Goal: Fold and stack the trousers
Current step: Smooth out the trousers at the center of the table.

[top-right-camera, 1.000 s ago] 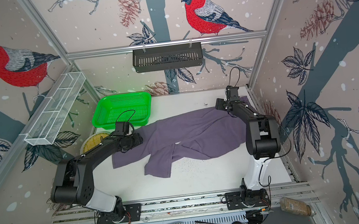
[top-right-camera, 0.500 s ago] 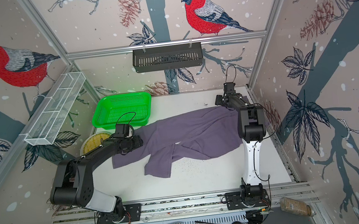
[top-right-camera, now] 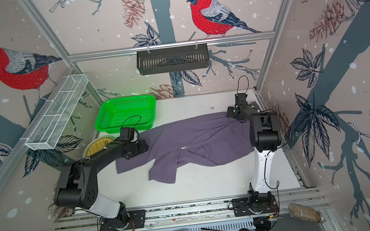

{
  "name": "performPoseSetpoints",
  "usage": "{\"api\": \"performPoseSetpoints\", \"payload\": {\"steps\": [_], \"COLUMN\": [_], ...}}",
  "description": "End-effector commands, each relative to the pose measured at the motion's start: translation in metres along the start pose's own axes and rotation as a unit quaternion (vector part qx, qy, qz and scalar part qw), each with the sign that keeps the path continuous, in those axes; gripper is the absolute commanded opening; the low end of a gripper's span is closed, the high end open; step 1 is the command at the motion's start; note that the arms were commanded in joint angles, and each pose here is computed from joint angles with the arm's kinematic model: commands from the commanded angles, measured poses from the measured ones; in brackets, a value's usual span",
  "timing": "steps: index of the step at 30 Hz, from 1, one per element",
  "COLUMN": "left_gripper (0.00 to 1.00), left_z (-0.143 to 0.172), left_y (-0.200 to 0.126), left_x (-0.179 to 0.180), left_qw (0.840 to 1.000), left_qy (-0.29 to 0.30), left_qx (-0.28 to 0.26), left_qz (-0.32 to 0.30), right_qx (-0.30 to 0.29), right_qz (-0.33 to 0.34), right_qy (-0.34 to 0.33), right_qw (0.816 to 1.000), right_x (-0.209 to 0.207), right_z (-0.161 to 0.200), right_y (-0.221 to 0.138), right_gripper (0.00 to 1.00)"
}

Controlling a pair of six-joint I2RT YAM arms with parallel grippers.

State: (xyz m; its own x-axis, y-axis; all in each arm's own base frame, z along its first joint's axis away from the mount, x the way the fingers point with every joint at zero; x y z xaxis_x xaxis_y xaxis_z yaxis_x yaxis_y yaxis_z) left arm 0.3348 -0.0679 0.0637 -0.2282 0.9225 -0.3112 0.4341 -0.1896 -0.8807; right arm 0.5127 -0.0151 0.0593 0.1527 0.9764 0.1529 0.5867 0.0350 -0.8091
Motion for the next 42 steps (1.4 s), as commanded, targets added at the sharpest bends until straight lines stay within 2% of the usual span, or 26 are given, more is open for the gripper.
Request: {"api": "performPoseSetpoints", "payload": {"steps": [1, 6, 11, 18, 24, 29, 34, 37, 40, 42], "left_gripper": [0.67, 0.67, 0.67, 0.67, 0.67, 0.67, 0.67, 0.67, 0.67, 0.67], "left_z": [-0.001, -0.001, -0.002, -0.003, 0.009, 0.022, 0.031, 0.033, 0.035, 0.035], "left_y": [-0.002, -0.007, -0.01, -0.009, -0.006, -0.006, -0.004, -0.002, -0.001, -0.002], "left_x": [0.0, 0.002, 0.002, 0.002, 0.003, 0.0, 0.001, 0.003, 0.003, 0.003], "left_qw": [1.0, 1.0, 1.0, 1.0, 1.0, 1.0, 0.999, 0.999, 0.999, 0.999], "left_qy": [0.01, 0.014, 0.017, 0.018, 0.013, 0.012, 0.016, 0.019, 0.021, 0.021], "left_qx": [0.002, -0.001, 0.001, 0.004, 0.014, 0.02, 0.03, 0.033, 0.036, 0.036], "left_qz": [-0.006, -0.015, -0.018, -0.022, -0.022, -0.02, -0.024, -0.026, -0.025, -0.023], "right_qx": [0.011, 0.024, 0.045, 0.059, 0.076, 0.078, 0.102, 0.113, 0.105, 0.088], "right_qz": [-0.004, 0.029, 0.048, 0.054, 0.052, 0.12, 0.131, 0.125, 0.109, 0.106], "right_qy": [0.022, 0.05, 0.045, 0.041, 0.018, -0.024, -0.032, -0.031, -0.019, -0.017], "right_qw": [1.0, 0.998, 0.997, 0.996, 0.996, 0.99, 0.986, 0.985, 0.988, 0.99], "right_x": [0.002, -0.01, -0.011, -0.01, 0.004, 0.007, 0.006, 0.006, 0.009, 0.012], "right_z": [-0.005, -0.009, 0.0, -0.002, -0.001, -0.003, 0.004, 0.007, 0.004, -0.007], "right_y": [0.002, 0.026, 0.045, 0.057, 0.067, 0.067, 0.076, 0.08, 0.077, 0.07], "right_gripper": [0.74, 0.73, 0.71, 0.6, 0.53, 0.54, 0.54, 0.43, 0.21, 0.12]}}
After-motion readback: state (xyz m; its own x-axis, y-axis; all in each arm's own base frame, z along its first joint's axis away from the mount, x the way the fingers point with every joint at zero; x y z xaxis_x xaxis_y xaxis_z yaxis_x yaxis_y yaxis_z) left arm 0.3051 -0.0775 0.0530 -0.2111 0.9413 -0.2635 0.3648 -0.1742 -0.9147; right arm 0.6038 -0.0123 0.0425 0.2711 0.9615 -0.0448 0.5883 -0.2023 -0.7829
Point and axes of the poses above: each gripper's point midway between its finger pads, its own y axis out along the fingers, its own x axis along the line the jaws close on, z = x × y, the point moved 3 cm from there along -y, back along the fingers, and after that the axes turned 4 degrees about -y, right-handed, at the moved point
